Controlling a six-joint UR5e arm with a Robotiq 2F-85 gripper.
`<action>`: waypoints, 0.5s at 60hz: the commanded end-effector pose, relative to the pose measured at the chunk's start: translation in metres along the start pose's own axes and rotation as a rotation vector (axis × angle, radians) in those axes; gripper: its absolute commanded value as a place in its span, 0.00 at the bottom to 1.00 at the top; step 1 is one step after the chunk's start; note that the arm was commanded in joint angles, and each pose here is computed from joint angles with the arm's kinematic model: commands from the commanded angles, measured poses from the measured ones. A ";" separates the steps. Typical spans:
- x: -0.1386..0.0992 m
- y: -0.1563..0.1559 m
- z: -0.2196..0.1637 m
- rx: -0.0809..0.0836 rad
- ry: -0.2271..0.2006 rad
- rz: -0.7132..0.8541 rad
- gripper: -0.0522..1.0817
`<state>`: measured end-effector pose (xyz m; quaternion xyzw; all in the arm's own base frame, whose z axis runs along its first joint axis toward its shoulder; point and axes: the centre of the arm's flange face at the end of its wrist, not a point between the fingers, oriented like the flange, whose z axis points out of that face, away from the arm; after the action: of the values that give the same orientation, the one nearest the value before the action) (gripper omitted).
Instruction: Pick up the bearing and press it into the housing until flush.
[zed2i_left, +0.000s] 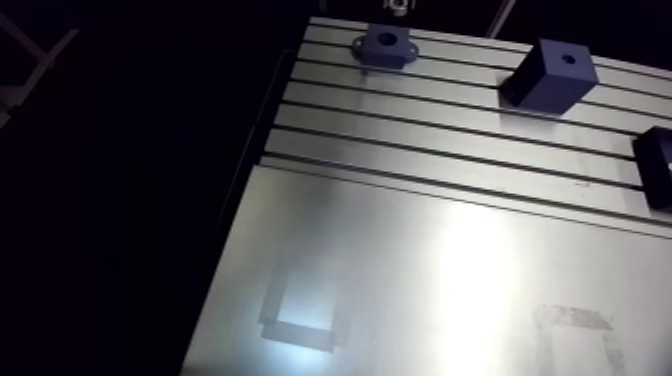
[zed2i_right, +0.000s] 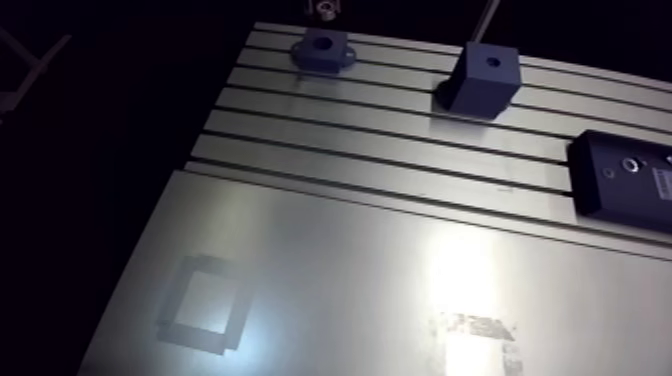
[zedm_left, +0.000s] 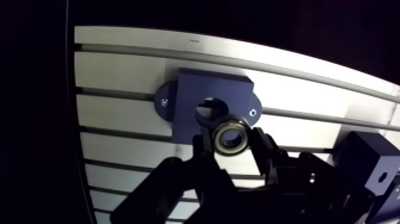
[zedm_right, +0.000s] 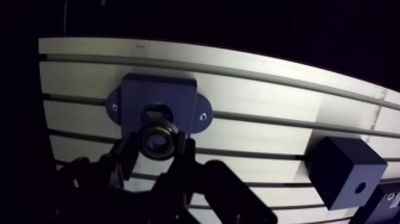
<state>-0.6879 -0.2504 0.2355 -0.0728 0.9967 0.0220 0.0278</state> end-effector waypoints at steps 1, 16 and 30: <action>0.003 -0.005 0.008 -0.001 -0.005 -0.007 0.59; 0.004 -0.008 0.014 -0.002 -0.008 -0.010 0.59; 0.003 -0.008 0.019 -0.003 -0.017 -0.010 0.59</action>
<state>-0.6895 -0.2572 0.2209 -0.0773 0.9962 0.0233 0.0326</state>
